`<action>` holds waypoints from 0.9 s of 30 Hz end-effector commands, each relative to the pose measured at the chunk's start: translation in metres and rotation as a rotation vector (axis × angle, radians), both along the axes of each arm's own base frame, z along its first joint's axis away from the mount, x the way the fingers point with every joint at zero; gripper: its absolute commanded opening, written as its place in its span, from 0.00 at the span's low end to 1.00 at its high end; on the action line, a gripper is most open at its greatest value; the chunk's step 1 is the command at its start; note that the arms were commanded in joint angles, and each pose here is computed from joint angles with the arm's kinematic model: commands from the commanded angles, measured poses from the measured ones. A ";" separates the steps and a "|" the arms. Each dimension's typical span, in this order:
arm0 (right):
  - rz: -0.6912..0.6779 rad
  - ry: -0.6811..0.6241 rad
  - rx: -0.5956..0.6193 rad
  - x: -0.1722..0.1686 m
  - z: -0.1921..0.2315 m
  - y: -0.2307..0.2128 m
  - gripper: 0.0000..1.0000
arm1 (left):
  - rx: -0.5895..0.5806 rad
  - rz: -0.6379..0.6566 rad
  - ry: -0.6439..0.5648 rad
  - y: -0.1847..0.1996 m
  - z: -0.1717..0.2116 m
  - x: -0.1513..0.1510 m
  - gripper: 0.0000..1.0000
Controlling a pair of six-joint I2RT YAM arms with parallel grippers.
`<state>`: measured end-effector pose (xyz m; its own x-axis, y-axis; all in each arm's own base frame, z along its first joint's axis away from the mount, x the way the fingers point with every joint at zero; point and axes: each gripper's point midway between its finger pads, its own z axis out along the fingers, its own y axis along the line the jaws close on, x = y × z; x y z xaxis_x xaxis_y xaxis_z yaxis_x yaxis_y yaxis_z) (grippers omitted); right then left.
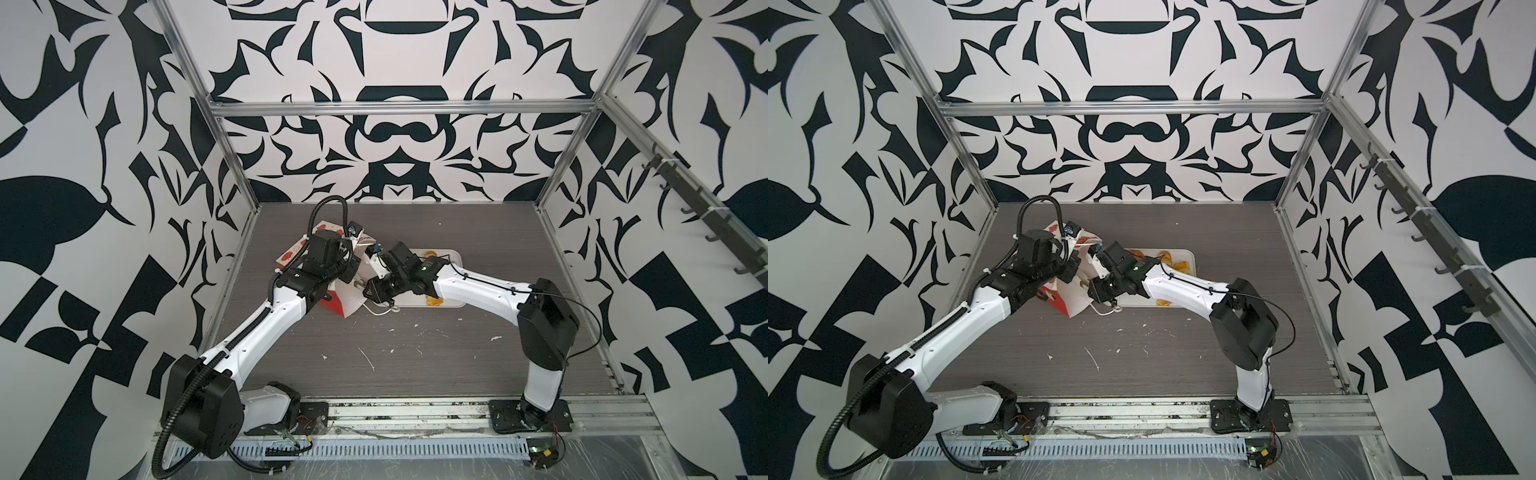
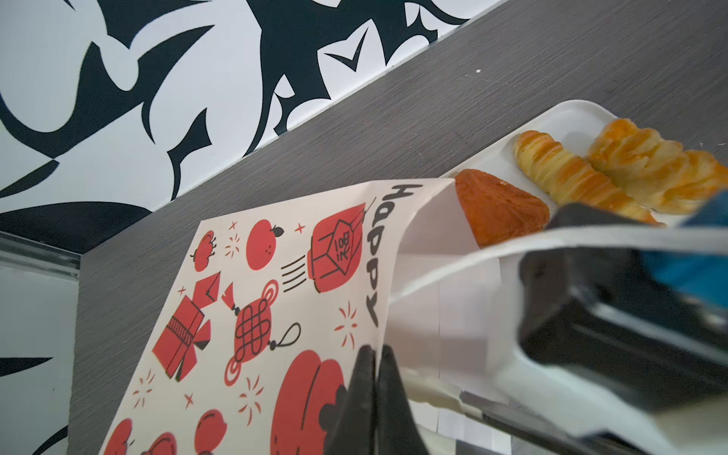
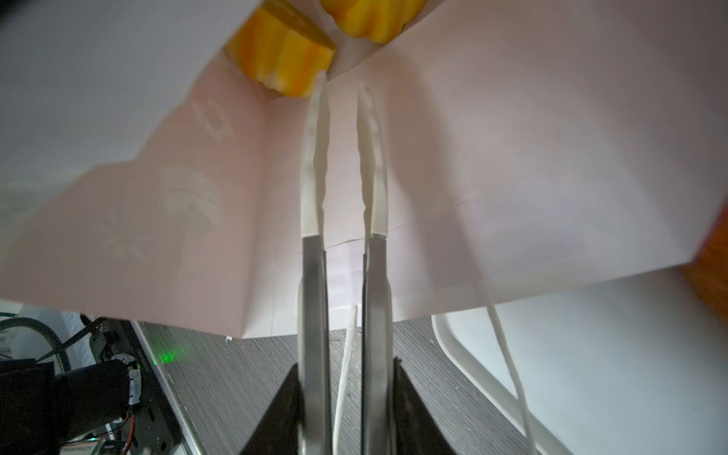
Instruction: Take the fake bread out of the paper bag
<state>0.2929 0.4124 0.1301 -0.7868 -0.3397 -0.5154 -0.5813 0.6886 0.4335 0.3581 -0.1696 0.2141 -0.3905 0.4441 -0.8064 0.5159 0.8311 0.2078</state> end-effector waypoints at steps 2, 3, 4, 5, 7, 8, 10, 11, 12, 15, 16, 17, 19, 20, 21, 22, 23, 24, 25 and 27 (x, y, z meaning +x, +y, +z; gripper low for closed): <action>-0.027 0.008 0.115 0.012 0.026 0.027 0.42 | -0.019 -0.053 -0.024 -0.010 0.014 0.001 0.00; -0.029 0.024 0.127 0.012 0.025 0.030 0.43 | -0.018 -0.062 -0.021 -0.012 0.012 0.000 0.00; -0.035 0.036 0.130 0.013 0.022 0.033 0.44 | -0.017 -0.067 -0.018 -0.012 0.011 -0.001 0.00; -0.040 0.046 0.140 0.013 0.022 0.035 0.45 | -0.016 -0.068 -0.017 -0.012 0.010 -0.001 0.00; -0.052 0.066 0.168 0.015 0.022 0.041 0.47 | -0.016 -0.071 -0.012 -0.013 0.008 -0.002 0.00; -0.064 0.071 0.174 0.016 0.022 0.042 0.47 | -0.016 -0.076 -0.008 -0.014 0.006 -0.003 0.00; -0.089 0.091 0.192 0.020 0.020 0.043 0.48 | -0.020 -0.080 -0.005 -0.015 0.004 -0.004 0.00; -0.101 0.100 0.204 0.023 0.020 0.043 0.48 | -0.019 -0.082 -0.003 -0.016 0.003 -0.005 0.00; -0.109 0.116 0.224 0.024 0.019 0.044 0.48 | -0.019 -0.082 -0.001 -0.016 0.002 -0.005 0.00; -0.141 0.151 0.272 0.031 0.019 0.043 0.48 | -0.017 -0.090 0.006 -0.017 -0.001 -0.007 0.00; -0.149 0.154 0.278 0.032 0.019 0.042 0.49 | -0.018 -0.089 0.010 -0.017 -0.002 -0.007 0.00; -0.156 0.156 0.283 0.034 0.019 0.041 0.49 | -0.021 -0.091 0.012 -0.018 -0.003 -0.008 0.00; -0.166 0.166 0.297 0.038 0.019 0.040 0.49 | -0.025 -0.097 0.019 -0.019 -0.005 -0.009 0.00; -0.171 0.170 0.303 0.040 0.019 0.039 0.49 | -0.026 -0.099 0.019 -0.019 -0.005 -0.010 0.00; -0.176 0.174 0.308 0.042 0.019 0.039 0.49 | -0.026 -0.100 0.021 -0.020 -0.005 -0.010 0.00; -0.182 0.177 0.306 0.044 0.018 0.039 0.49 | -0.026 -0.102 0.023 -0.020 -0.006 -0.011 0.00; -0.185 0.180 0.305 0.045 0.017 0.039 0.49 | -0.025 -0.102 0.023 -0.021 -0.006 -0.011 0.00; -0.192 0.184 0.296 0.047 0.015 0.038 0.49 | -0.025 -0.102 0.023 -0.021 -0.006 -0.011 0.00; -0.196 0.184 0.288 0.048 0.014 0.038 0.49 | -0.026 -0.105 0.022 -0.021 -0.006 -0.011 0.00; -0.198 0.186 0.290 0.049 0.012 0.039 0.49 | -0.029 -0.109 0.022 -0.022 -0.005 -0.012 0.00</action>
